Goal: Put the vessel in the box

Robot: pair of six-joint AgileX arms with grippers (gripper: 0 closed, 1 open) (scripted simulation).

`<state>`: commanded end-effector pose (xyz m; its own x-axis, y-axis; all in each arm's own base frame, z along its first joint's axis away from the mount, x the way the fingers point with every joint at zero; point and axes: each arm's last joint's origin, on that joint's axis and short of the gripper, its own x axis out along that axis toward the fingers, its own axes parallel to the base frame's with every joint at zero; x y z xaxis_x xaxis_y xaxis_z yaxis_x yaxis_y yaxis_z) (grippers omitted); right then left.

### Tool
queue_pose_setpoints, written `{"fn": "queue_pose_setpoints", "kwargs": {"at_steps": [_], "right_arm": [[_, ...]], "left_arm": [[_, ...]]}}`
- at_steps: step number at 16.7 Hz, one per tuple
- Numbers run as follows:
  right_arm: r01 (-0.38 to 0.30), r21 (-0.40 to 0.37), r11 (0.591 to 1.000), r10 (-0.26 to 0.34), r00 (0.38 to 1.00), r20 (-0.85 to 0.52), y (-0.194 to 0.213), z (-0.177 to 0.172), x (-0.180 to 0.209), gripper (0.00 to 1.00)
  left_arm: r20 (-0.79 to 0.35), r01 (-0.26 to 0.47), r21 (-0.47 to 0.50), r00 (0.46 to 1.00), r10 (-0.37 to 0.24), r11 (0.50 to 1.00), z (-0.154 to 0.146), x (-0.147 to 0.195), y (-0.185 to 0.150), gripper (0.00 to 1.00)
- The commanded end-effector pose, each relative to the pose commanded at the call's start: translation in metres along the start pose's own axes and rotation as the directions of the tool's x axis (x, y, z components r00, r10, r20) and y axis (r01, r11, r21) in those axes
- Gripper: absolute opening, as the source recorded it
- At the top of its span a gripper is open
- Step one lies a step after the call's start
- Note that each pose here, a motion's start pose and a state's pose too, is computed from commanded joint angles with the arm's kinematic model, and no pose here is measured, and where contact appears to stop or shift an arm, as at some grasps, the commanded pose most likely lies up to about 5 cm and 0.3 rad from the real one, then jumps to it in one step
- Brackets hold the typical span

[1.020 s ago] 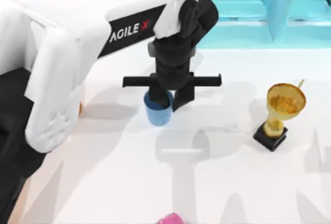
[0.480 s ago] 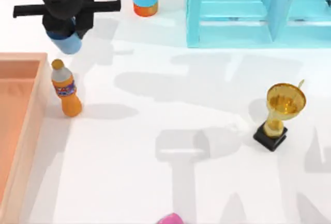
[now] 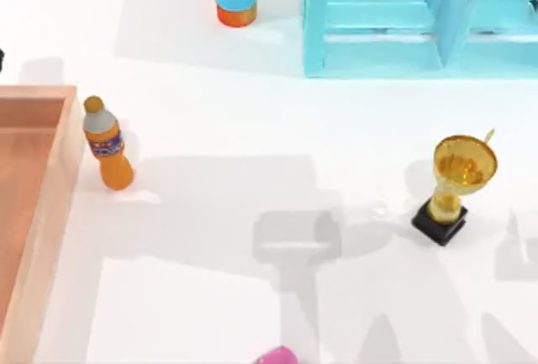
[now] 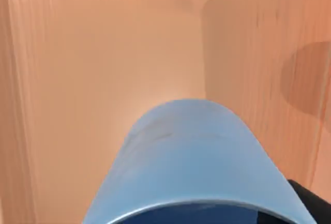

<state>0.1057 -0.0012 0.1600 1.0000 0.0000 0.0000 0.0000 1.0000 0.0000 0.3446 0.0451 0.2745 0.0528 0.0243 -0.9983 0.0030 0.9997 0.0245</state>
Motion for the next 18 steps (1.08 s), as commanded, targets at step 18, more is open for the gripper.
{"fn": "queue_pose_setpoints", "kwargs": {"at_steps": [18], "right_arm": [[0.000,0.000,1.000,0.000,1.000,0.000,0.000,0.000,0.000,1.00]], "left_arm": [[-0.055,0.016,0.016,0.998,-0.015,1.000,-0.026,0.061,0.023,0.00]]}}
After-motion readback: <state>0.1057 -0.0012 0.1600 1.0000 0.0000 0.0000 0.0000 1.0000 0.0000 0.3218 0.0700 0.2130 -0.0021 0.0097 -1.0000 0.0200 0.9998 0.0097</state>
